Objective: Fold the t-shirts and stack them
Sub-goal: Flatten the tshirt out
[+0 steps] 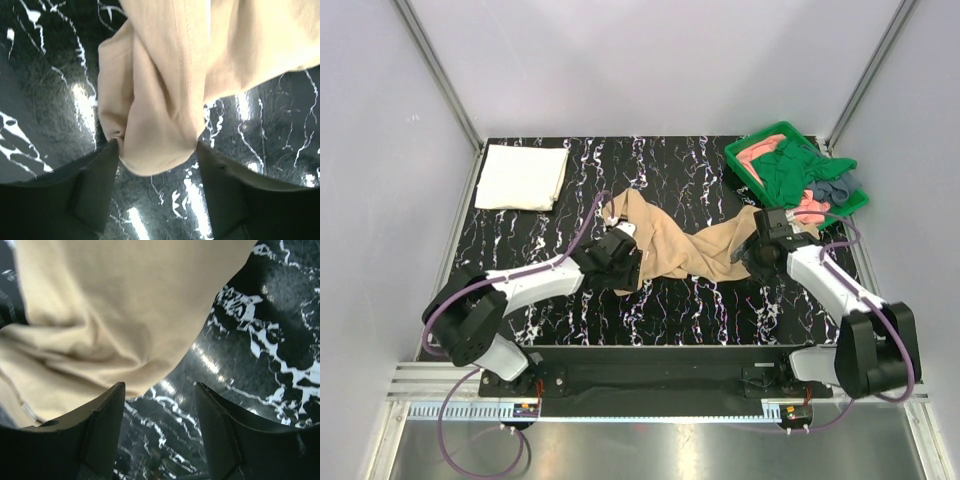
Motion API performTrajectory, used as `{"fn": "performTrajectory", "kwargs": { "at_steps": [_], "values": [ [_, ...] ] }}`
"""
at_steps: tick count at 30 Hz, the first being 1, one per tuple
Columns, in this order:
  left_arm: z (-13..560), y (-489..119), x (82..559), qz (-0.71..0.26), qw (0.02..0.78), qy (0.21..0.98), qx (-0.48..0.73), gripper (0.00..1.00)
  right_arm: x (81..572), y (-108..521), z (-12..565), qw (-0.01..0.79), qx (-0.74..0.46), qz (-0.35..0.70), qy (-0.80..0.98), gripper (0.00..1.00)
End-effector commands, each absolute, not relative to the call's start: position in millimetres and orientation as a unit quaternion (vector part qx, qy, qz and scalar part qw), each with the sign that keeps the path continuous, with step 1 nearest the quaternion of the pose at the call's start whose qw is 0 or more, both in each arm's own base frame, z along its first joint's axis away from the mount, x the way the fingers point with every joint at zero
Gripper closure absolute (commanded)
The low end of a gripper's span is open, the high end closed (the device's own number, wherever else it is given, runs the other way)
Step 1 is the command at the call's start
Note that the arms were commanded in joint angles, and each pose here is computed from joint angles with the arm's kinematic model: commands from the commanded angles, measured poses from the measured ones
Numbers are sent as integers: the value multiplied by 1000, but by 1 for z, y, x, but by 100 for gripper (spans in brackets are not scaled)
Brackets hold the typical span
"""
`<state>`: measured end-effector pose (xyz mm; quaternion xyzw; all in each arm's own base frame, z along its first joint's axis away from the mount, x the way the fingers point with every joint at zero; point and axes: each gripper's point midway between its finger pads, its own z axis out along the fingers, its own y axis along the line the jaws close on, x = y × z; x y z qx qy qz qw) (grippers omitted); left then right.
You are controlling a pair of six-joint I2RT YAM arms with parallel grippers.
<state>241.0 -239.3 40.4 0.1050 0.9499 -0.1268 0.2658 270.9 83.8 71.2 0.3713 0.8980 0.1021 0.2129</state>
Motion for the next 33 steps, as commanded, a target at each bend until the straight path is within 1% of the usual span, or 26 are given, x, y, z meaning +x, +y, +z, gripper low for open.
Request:
{"fn": "performTrajectory", "kwargs": {
  "at_steps": [1, 2, 3, 5, 6, 8, 10, 12, 13, 14, 15, 16, 17, 18, 20, 21, 22, 23, 24, 26, 27, 30, 33],
  "values": [
    [54, -255, 260, -140, 304, 934, 127, 50, 284, 73, 50, 220, 385, 73, 893, 36],
    [53, -255, 260, -141, 302, 934, 128, 58, 286, 74, 47, 219, 387, 74, 893, 36],
    [53, -257, 259, -146, 301, 933, 130, 70, 289, 76, 40, 214, 386, 76, 894, 36],
    [53, -257, 257, -149, 299, 933, 132, 80, 289, 77, 34, 206, 387, 73, 896, 37],
    [56, -259, 255, -157, 298, 933, 129, 90, 287, 76, 27, 198, 391, 64, 897, 38],
    [59, -258, 253, -161, 297, 933, 124, 99, 283, 75, 21, 189, 403, 59, 894, 40],
    [73, -259, 251, -177, 307, 928, 112, 100, 278, 70, 14, 188, 417, 48, 888, 45],
    [91, -260, 249, -196, 321, 921, 103, 100, 281, 63, 11, 206, 420, 35, 883, 56],
    [100, -260, 249, -205, 326, 918, 94, 100, 284, 60, 12, 215, 417, 29, 883, 72],
    [109, -260, 248, -213, 331, 915, 90, 100, 287, 58, 14, 223, 411, 27, 884, 86],
    [129, -260, 247, -230, 347, 905, 85, 100, 295, 57, 22, 239, 403, 28, 883, 97],
    [145, -261, 248, -241, 356, 900, 75, 100, 297, 55, 29, 245, 389, 25, 888, 100],
    [155, -256, 243, -241, 357, 900, 72, 100, 298, 55, 39, 248, 386, 26, 888, 100],
    [179, -250, 241, -253, 378, 888, 63, 100, 294, 50, 68, 257, 384, 18, 887, 100],
    [226, -235, 233, -270, 414, 868, 44, 100, 281, 43, 101, 270, 375, 12, 887, 100],
    [240, -230, 230, -279, 425, 861, 37, 100, 285, 41, 145, 323, 375, 40, 868, 100],
    [262, -226, 227, -292, 441, 848, 29, 100, 281, 40, 166, 346, 367, 52, 862, 100],
    [271, -219, 220, -296, 443, 846, 24, 100, 277, 38, 187, 366, 369, 65, 852, 100],
    [289, -212, 213, -313, 454, 834, 15, 100, 264, 36, 225, 400, 369, 92, 834, 100],
    [315, -203, 200, -335, 463, 820, 12, 100, 248, 34, 256, 424, 364, 113, 821, 100],
    [321, -203, 195, -346, 460, 818, 9, 100, 239, 34, 286, 455, 362, 141, 802, 100],
    [340, -192, 186, -357, 469, 808, 1, 100, 233, 38, 325, 488, 347, 176, 782, 100],
    [338, -182, 194, -317, 483, 816, -3, 100, 252, 40, 333, 492, 326, 161, 791, 100]
  ]
}}
